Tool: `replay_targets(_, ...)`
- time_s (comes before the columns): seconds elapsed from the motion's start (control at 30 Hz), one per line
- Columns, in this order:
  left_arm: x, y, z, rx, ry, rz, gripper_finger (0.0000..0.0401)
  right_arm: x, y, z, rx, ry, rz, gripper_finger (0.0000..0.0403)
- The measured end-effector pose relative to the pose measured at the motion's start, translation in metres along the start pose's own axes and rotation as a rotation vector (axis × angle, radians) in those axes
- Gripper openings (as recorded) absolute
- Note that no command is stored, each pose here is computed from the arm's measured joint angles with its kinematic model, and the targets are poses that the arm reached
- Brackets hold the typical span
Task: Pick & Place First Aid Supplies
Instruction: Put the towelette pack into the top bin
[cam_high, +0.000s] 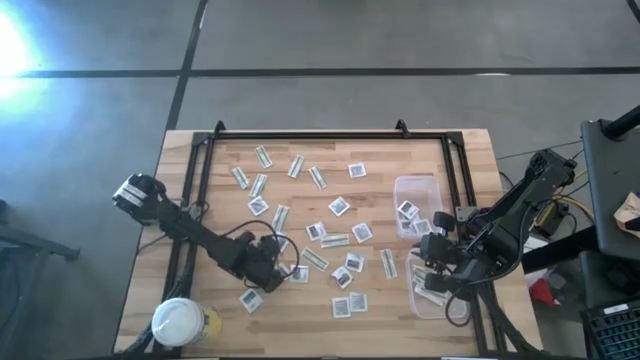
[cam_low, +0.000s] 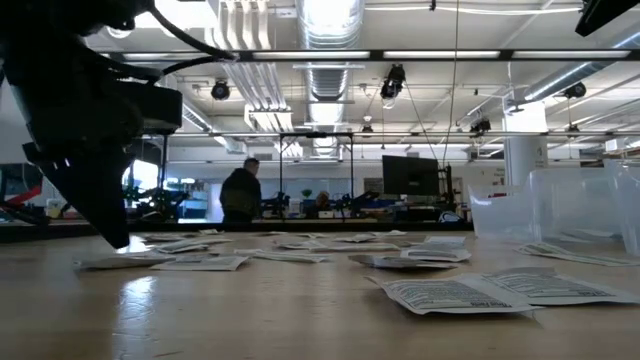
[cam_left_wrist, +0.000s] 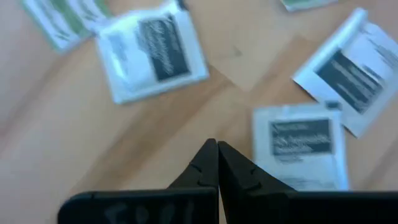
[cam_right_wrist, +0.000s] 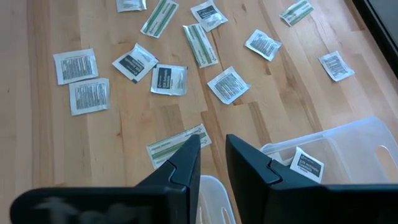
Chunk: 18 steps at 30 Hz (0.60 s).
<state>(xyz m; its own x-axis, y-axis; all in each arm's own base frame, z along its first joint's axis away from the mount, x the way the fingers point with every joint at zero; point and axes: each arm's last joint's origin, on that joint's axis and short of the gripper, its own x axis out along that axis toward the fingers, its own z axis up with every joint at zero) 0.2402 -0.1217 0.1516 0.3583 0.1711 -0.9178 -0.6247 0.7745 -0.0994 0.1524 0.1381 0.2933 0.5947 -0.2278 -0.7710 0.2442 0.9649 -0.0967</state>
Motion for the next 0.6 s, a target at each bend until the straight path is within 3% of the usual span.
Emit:
replay_targets(0.33, -0.019, -0.012, 0.011, 0.108, -0.039, 0.006, 0.0, 0.0, 0.0, 0.0, -0.003, 0.0, 0.001, 0.0068)
replay_targets(0.6, -0.046, -0.05, 0.016, 0.345, -0.147, -0.157, 0.0, 0.0, 0.0, 0.0, 0.001, -0.001, 0.001, 0.0078)
